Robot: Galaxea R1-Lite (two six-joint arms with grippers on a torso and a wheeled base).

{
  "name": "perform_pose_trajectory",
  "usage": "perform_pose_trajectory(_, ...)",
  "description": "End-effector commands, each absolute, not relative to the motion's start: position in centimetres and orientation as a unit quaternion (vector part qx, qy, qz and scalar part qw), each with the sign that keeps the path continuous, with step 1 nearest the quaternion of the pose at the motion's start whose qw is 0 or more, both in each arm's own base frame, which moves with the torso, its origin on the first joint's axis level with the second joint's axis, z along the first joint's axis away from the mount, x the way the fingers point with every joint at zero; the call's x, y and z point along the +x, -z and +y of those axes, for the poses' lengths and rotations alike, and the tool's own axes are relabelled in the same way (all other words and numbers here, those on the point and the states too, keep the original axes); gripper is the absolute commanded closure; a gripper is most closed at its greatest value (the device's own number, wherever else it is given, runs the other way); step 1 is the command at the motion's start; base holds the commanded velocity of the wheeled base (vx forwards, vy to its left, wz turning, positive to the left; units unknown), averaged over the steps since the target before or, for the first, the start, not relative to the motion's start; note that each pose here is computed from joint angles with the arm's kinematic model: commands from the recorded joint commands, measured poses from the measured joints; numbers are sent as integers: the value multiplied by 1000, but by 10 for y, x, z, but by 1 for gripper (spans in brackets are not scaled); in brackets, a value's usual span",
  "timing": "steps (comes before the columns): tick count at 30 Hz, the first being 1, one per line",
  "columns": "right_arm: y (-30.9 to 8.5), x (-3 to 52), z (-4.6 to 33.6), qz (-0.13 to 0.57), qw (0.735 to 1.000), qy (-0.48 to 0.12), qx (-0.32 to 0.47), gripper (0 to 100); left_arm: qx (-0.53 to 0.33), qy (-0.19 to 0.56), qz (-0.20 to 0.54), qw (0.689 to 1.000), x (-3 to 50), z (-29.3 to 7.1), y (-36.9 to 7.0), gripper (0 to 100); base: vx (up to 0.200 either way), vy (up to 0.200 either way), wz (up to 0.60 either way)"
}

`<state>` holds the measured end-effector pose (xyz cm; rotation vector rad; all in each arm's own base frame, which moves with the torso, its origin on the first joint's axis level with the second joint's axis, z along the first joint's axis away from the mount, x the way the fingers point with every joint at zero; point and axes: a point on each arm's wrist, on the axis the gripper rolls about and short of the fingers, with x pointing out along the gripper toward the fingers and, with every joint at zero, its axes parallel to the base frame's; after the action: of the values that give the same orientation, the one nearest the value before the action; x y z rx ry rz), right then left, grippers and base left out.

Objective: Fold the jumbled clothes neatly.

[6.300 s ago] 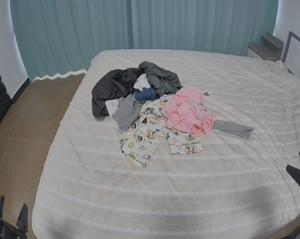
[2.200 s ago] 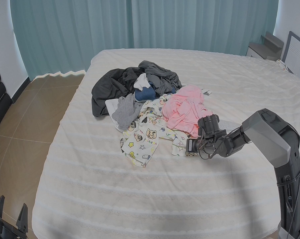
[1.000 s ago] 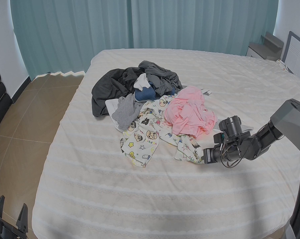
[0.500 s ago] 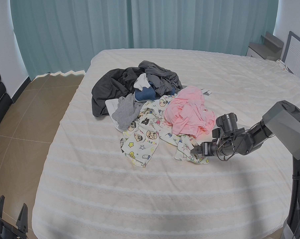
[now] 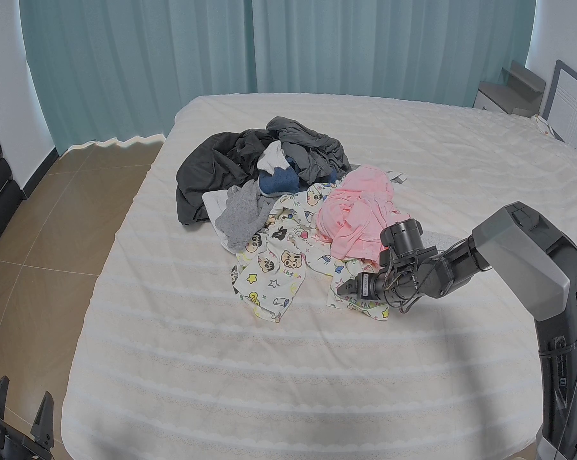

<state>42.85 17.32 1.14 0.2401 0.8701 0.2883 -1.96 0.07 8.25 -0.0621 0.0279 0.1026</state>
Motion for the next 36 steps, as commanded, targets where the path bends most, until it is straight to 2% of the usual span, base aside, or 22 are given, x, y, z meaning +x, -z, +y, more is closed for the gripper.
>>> perform_pose_trajectory(1, 2, 430, 185, 427, 885, -141, 120, 0, -31, -52, 23, 998, -18, 1, -78, 0, 0, 0, 0)
perform_pose_trajectory(2, 1, 430, 187, 426, 885, -142, 124, 100, -31, -52, 23, 998, -18, 1, -78, 0, 0, 0, 0)
perform_pose_trajectory(14, -12, 415, 186, 437, 877, -132, 151, 100, -31, -52, 23, 998, -18, 1, -78, 0, 0, 0, 0)
perform_pose_trajectory(18, -18, 383, 193, 463, 861, -160, 137, 100, -31, -52, 23, 998, -18, 1, -78, 0, 0, 0, 0)
perform_pose_trajectory(23, -52, 341, 200, 472, 839, -225, 147, 100, -31, -52, 23, 998, -18, 1, -78, 0, 0, 0, 0)
perform_pose_trajectory(32, -59, 312, 187, 494, 822, -240, 150, 100, -31, -52, 23, 998, -18, 1, -78, 0, 0, 0, 0)
perform_pose_trajectory(36, -59, 307, 185, 490, 823, -243, 152, 100, -31, -52, 23, 998, -18, 1, -78, 0, 0, 0, 0)
